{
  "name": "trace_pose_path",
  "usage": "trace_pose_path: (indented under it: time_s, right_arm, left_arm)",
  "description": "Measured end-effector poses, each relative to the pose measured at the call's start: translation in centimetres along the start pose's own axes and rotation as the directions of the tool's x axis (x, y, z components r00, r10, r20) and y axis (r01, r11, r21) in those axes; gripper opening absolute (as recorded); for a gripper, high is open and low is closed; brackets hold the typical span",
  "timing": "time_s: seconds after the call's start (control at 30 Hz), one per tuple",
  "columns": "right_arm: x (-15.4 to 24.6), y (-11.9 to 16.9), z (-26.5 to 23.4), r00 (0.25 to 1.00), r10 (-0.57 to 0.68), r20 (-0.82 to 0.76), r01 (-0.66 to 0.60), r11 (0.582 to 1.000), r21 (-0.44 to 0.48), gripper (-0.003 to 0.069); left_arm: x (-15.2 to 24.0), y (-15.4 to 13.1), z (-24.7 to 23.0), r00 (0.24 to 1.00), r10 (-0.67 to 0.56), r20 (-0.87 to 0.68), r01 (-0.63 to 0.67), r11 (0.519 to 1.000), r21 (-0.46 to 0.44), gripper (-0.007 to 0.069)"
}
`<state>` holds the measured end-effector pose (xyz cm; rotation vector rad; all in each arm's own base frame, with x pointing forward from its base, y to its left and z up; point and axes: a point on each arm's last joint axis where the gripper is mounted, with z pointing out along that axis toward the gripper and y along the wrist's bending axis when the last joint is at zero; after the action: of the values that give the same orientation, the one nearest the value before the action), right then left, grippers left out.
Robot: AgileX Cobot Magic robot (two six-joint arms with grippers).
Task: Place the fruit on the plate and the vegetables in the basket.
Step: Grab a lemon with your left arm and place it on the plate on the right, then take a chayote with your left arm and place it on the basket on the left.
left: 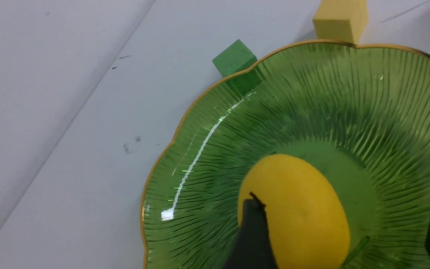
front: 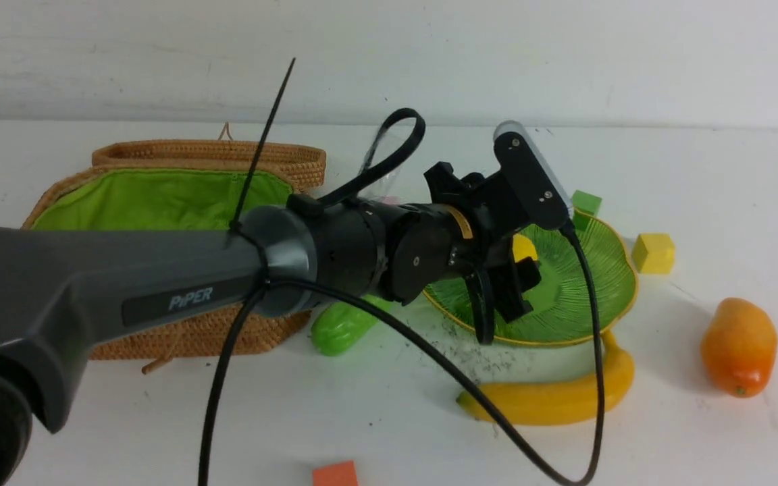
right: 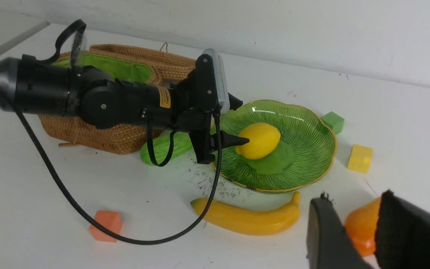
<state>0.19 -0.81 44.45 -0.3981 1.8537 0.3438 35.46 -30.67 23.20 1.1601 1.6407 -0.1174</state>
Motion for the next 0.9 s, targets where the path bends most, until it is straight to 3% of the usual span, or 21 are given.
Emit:
trace_pose_path:
  time_s: [0.2, 0.3, 0.33, 0.37, 0.53, 0.7, 0.9]
  right_arm:
    - [0.0, 0.0, 0.0, 1.000, 0.000, -0.005, 0.000, 1.000, 0.001, 0.0216]
    - [0.2, 0.0, 0.0, 1.000, 0.000, -0.019, 0.000, 1.000, 0.002, 0.0216]
    - [0.2, 0.0, 0.0, 1.000, 0.000, -0.021, 0.000, 1.000, 0.002, 0.0216]
    - [0.2, 0.0, 0.0, 1.000, 0.000, -0.022, 0.000, 1.000, 0.002, 0.0216]
    - [0.2, 0.0, 0.0, 1.000, 0.002, -0.020, -0.002, 1.000, -0.003, 0.0216]
    - [0.2, 0.4, 0.0, 1.000, 0.018, -0.025, -0.019, 0.999, -0.039, 0.0216]
    - [0.2, 0.8, 0.0, 0.999, 0.039, -0.021, -0.040, 0.996, -0.085, 0.0216]
  left_arm:
    - [-1.4, 0.0, -2.0, 0.994, -0.098, -0.045, 0.100, 0.993, 0.068, 0.0422]
    - [-3.0, 0.3, -5.1, 0.965, -0.234, -0.116, 0.250, 0.957, 0.145, 0.0269]
    - [-3.1, 0.3, -5.3, 0.963, -0.242, -0.121, 0.259, 0.954, 0.150, 0.0251]
    - [-3.8, 0.4, -7.1, 0.943, -0.287, -0.169, 0.316, 0.930, 0.186, 0.0174]
    - [-5.3, 0.7, -11.1, 0.877, -0.400, -0.264, 0.459, 0.862, 0.217, -0.0014]
    - [-5.7, 1.4, -14.5, 0.816, -0.453, -0.359, 0.531, 0.833, 0.156, -0.0013]
    - [-4.0, 2.7, -16.1, 0.748, -0.447, -0.491, 0.486, 0.872, -0.054, -0.0013]
